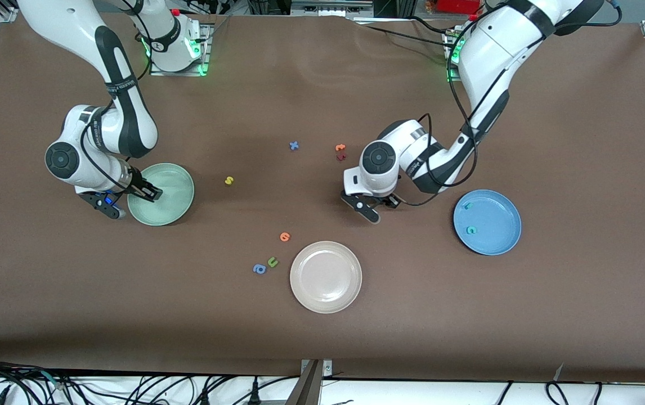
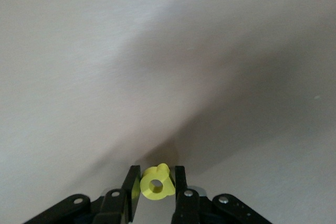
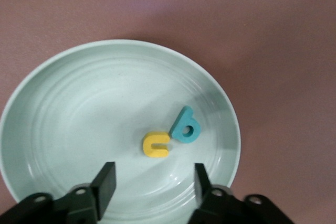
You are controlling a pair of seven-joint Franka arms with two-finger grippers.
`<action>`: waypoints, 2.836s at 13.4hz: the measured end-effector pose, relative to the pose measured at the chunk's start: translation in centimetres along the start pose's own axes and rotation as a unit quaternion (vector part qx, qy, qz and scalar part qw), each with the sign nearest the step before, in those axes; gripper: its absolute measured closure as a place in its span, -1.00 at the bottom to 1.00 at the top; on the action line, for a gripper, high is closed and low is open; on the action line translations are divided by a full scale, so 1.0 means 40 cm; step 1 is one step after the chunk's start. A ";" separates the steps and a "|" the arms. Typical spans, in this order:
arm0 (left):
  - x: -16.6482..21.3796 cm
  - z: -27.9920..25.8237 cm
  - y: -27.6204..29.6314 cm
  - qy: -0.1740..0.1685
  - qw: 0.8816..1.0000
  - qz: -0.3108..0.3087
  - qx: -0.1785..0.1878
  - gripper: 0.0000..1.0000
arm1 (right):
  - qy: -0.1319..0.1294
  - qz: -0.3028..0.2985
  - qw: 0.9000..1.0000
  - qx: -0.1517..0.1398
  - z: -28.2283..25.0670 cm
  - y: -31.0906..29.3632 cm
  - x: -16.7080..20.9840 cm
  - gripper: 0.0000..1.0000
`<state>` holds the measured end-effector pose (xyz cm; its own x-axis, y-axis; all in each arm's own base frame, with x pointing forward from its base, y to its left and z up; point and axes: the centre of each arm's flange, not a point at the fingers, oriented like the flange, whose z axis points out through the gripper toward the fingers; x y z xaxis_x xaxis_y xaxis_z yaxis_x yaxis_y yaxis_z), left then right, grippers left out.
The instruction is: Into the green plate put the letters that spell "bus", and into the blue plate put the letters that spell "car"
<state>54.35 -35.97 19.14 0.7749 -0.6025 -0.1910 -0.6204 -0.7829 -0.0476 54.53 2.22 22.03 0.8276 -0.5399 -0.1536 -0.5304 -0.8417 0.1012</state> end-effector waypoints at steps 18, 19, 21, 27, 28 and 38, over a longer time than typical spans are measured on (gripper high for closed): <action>-0.221 -0.163 -0.563 -0.038 0.996 0.012 -0.074 -1.00 | -0.021 0.049 0.998 0.020 -0.176 -0.156 -0.076 -0.98; -0.232 -0.214 -0.568 -0.035 0.997 0.005 -0.072 -1.00 | -0.020 0.049 0.998 0.021 -0.181 -0.171 -0.087 -0.98; -0.266 -0.341 -0.583 -0.036 0.998 -0.021 -0.055 -1.00 | -0.020 0.051 0.998 0.022 -0.184 -0.176 -0.090 -0.98; -0.394 -0.721 -0.629 -0.038 0.991 -0.126 -0.039 -1.00 | -0.020 0.060 0.998 0.023 -0.184 -0.188 -0.100 -0.98; -0.412 -0.767 -0.635 -0.032 0.990 -0.135 -0.035 -1.00 | -0.022 0.063 0.998 0.023 -0.183 -0.204 -0.115 -0.98; -0.658 -0.875 -0.775 0.046 0.962 -0.261 -0.062 -1.00 | 0.023 0.072 0.994 0.074 0.019 -0.398 -0.370 -0.98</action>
<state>57.40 -1.30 59.95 0.9881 -0.1288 -0.0841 -0.1289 -0.9916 0.0045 50.59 23.58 21.94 0.7473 -0.6565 -0.1025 -0.6619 -0.7491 -0.0273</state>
